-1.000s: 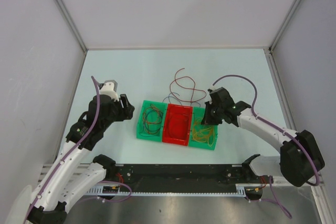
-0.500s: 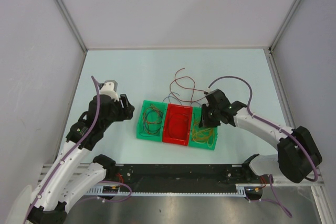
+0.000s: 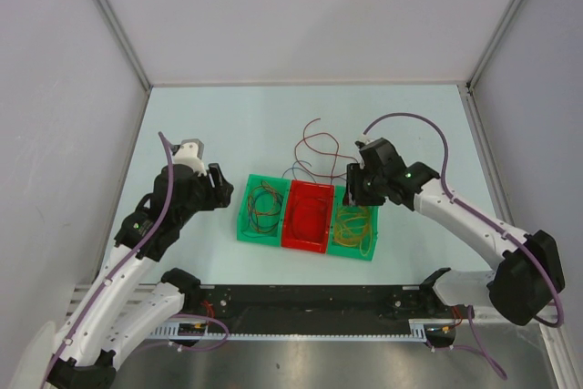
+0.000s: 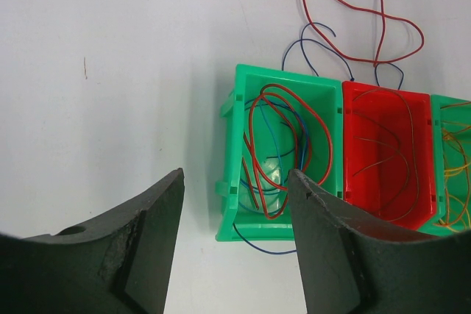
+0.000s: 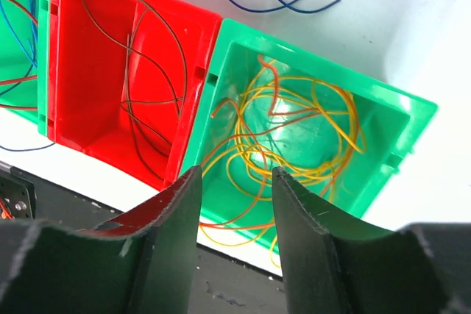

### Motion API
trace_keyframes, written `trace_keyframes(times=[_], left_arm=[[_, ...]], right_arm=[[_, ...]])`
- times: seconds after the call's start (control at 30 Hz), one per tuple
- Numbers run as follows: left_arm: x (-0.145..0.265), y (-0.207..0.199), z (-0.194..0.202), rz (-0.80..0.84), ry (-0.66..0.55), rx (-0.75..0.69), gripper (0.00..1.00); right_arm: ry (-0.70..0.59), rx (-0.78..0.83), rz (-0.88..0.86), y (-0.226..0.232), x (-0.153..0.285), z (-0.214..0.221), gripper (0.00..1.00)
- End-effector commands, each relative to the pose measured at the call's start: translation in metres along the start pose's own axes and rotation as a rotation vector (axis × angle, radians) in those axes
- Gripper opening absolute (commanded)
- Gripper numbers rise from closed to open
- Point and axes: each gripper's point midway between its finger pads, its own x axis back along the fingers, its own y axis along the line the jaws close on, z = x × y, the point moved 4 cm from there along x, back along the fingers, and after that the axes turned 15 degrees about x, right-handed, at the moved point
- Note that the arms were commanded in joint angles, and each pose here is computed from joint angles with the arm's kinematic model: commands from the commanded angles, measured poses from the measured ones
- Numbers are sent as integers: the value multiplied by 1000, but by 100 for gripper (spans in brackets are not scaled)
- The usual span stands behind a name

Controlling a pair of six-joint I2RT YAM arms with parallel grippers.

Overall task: Untangle the cables
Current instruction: Place the cable in the bin, then pick up the cable at the center of the board.

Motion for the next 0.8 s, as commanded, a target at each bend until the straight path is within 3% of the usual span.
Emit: trace_keyframes(times=[0.0,0.37,0.77], left_arm=[[0,-2,-5,16,-25,-9,63],[0,-2,-5,16,-25,-9,63],[-1,-2,-5,15,-22,-9,63]], right_arm=[[-26,35,39,-3,21,-10,49],[-99,39,20,1,33,-25,51],[-204,44,20,-4,13,-88,50]])
